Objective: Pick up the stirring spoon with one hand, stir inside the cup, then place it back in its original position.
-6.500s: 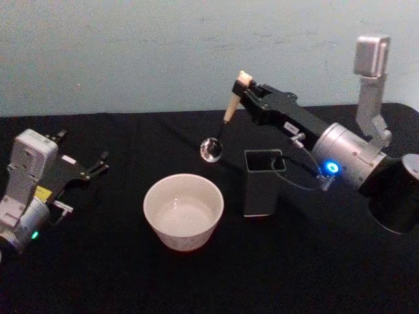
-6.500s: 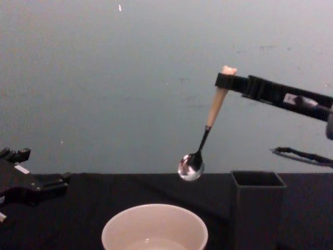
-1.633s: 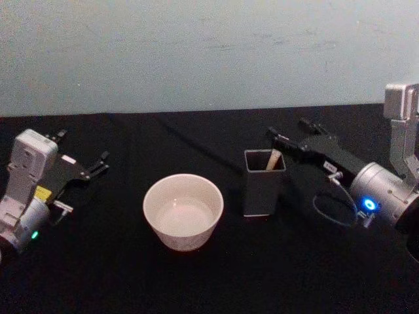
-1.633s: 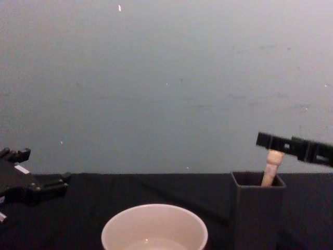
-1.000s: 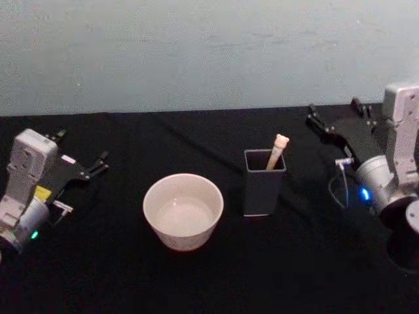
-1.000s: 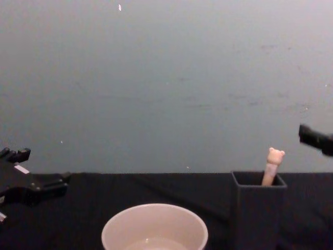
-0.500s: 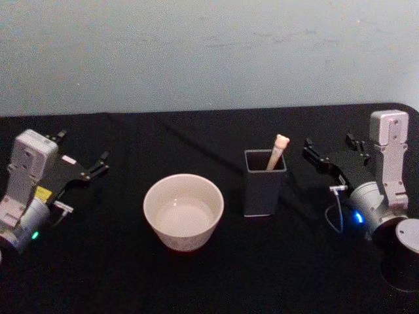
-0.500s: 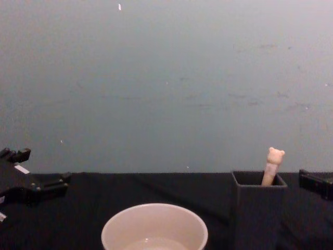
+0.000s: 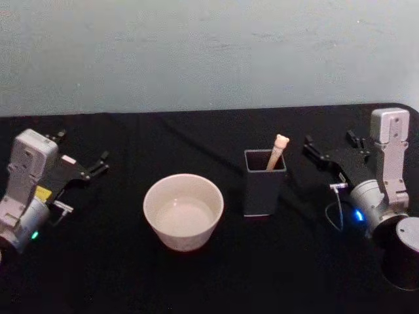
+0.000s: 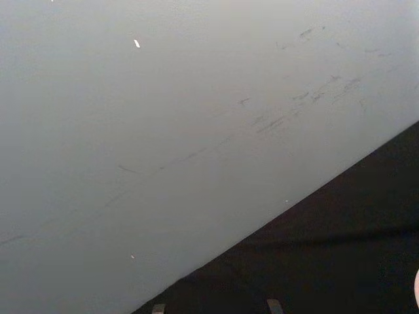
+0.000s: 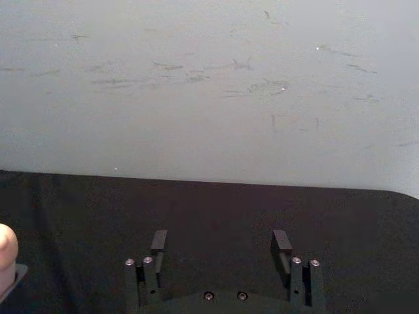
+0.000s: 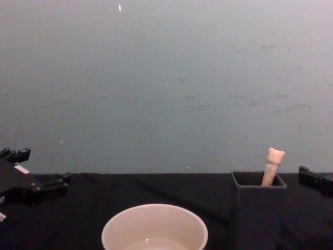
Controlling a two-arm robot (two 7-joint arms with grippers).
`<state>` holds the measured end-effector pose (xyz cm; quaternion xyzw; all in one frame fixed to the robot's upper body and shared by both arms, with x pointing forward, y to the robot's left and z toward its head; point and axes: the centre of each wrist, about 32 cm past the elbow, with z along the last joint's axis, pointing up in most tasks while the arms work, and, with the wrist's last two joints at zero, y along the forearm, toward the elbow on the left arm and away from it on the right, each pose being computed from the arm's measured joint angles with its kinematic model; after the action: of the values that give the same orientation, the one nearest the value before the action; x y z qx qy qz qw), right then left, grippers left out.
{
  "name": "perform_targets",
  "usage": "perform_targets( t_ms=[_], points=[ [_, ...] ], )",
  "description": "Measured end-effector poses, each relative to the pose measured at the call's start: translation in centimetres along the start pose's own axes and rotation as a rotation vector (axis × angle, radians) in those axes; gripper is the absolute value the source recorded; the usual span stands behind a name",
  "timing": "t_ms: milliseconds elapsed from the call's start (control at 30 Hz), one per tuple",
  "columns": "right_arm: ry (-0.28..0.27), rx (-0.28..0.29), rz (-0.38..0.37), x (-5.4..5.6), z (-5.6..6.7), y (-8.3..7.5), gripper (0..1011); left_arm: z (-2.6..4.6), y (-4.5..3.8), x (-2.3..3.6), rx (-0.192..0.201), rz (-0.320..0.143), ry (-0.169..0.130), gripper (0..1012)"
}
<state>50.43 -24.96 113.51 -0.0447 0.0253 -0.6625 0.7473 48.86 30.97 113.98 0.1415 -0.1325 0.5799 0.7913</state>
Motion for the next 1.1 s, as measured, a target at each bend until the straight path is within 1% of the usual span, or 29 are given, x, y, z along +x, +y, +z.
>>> perform_targets(
  t_ms=[1100],
  points=[
    [-0.003, 0.006, 0.001, 0.02, 0.11, 0.02, 1002, 0.0, 0.0, 0.0, 0.0, 0.0, 0.0, 1001]
  ],
)
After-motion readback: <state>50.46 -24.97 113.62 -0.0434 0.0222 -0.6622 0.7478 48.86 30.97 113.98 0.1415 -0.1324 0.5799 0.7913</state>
